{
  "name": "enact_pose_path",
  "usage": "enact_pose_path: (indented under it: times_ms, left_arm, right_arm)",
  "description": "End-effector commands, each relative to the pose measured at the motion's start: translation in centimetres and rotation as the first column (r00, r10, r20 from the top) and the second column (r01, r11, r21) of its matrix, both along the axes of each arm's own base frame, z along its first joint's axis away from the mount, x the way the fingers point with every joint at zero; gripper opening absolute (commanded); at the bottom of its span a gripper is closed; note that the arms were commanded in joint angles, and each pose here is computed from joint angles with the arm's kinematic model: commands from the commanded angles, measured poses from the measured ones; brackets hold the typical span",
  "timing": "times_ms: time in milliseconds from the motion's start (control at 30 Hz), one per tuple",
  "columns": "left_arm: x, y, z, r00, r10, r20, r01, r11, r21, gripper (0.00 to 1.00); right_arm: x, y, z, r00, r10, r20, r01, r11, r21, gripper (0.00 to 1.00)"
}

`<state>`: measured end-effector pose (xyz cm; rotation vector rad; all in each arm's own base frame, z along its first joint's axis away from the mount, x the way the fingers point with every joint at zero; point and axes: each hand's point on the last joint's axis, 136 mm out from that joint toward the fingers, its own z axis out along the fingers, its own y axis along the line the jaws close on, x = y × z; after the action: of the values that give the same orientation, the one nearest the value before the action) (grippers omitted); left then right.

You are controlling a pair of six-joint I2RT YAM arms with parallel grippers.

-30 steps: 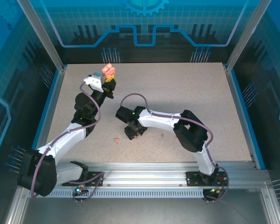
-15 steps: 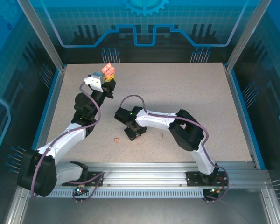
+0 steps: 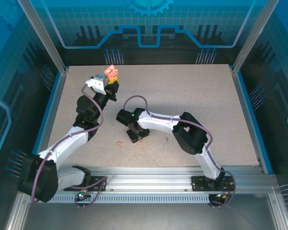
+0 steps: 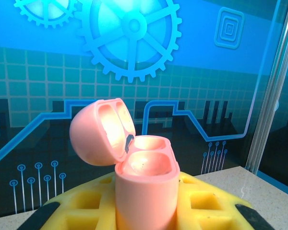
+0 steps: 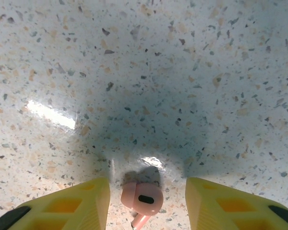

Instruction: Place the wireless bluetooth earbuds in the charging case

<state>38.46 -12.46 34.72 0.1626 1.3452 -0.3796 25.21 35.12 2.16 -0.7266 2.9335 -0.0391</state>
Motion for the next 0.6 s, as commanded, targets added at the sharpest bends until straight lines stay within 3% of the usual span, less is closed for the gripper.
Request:
enact_pose_path:
  times_ms: [0, 300, 567]
  left_arm:
    - [-0.81, 0.1, 1.89, 0.999, -0.006, 0.053, 0.008, 1.0, -0.025, 0.0]
    - [-0.75, 0.07, 1.81, 0.999, -0.009, 0.05, 0.01, 1.0, -0.028, 0.0]
    - [-0.73, -0.08, 1.7, 0.999, -0.018, 0.046, 0.019, 0.999, -0.031, 0.0]
  right_arm:
    - [-1.1, -0.07, -0.86, 0.999, -0.013, -0.046, 0.012, 0.999, -0.03, 0.44]
    - [-1.21, -0.46, -1.38, 0.999, -0.013, -0.049, 0.011, 0.999, -0.041, 0.36]
    - [-1.45, -0.9, -1.45, 0.999, -0.018, -0.051, 0.016, 0.999, -0.049, 0.36]
